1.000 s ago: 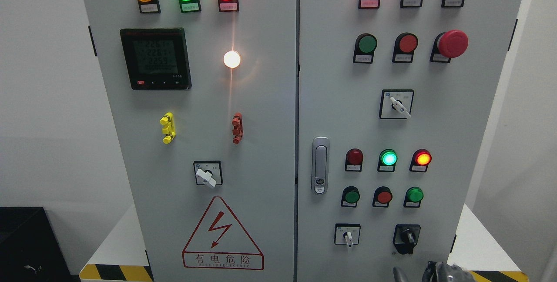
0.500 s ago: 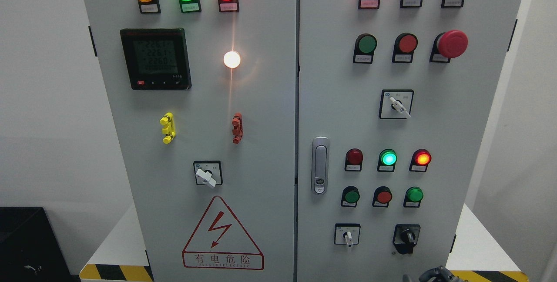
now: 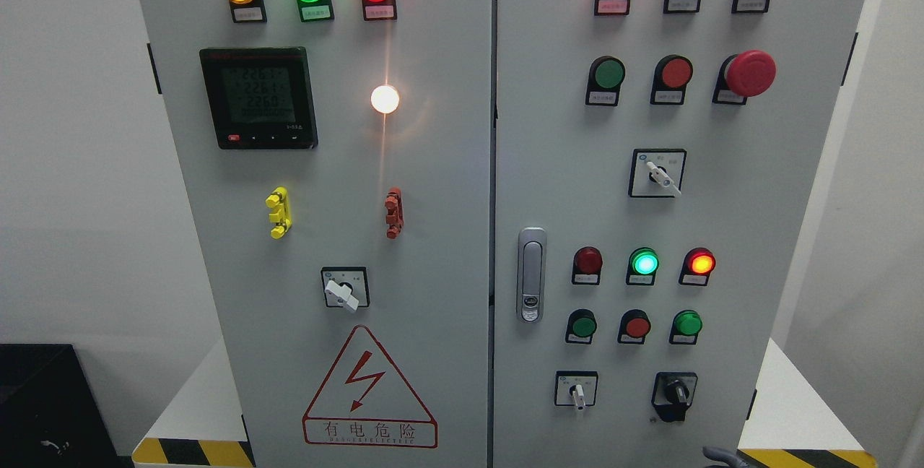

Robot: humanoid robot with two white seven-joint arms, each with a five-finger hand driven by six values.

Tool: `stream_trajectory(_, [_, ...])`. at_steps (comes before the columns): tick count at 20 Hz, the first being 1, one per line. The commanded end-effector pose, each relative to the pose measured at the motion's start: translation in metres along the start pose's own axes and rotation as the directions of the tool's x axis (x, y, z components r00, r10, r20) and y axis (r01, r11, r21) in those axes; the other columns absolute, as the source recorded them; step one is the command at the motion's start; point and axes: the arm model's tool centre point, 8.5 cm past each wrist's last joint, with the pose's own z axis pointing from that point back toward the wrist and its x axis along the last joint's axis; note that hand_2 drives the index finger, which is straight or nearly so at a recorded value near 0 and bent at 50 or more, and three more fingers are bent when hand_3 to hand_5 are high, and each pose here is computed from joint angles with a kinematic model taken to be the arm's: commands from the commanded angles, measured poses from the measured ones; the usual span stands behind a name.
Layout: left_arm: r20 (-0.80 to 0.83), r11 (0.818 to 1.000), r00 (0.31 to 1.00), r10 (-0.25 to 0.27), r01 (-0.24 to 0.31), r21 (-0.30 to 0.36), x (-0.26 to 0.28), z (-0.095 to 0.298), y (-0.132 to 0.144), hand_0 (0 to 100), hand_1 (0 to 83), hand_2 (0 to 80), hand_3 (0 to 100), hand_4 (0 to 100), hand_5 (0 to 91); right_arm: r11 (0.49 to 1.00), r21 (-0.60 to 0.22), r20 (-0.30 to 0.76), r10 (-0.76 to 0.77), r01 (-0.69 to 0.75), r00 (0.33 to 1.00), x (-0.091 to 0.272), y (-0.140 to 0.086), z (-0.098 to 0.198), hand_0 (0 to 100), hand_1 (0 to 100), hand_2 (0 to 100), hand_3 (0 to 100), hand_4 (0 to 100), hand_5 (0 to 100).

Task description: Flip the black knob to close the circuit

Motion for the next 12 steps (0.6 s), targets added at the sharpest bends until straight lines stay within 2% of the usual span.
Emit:
stream_trajectory(1, [0.002,1.000,1.000,0.003,-0.003,-0.003,-0.0058,0.0000,-0.0015,12,55.6,0.0,0,0,0.0,0.975,0.073,0.004,-0.211,0.210,0.977,0.0029,0.0090,0.0135,0,4,9,22,15,10])
stream_trajectory(3, [0.002,1.000,1.000,0.003,-0.003,-0.001,-0.0059,0.0000,-0.0006,12,55.6,0.0,0,0,0.0,0.965,0.106,-0.001,-0.240,0.239,0.971,0.0030,0.0108,0.0160,0,3,4,15,6,0])
stream_trajectory(5, [0.002,1.000,1.000,0.003,-0.003,-0.003,-0.0058,0.0000,-0.0015,12,55.6,0.0,0,0,0.0,0.957,0.121,-0.006,-0.265,0.264,0.964,0.0027,0.0118,0.0172,0,1,0,8,0,0])
stream_trajectory(12, [0.002,1.000,1.000,0.003,-0.003,-0.003,-0.0058,0.0000,-0.0015,12,55.6,0.0,0,0,0.0,0.955,0.122,-0.005,-0.273,0.271,0.962,0.0035,0.0117,0.0175,0,0,0,5,0,0])
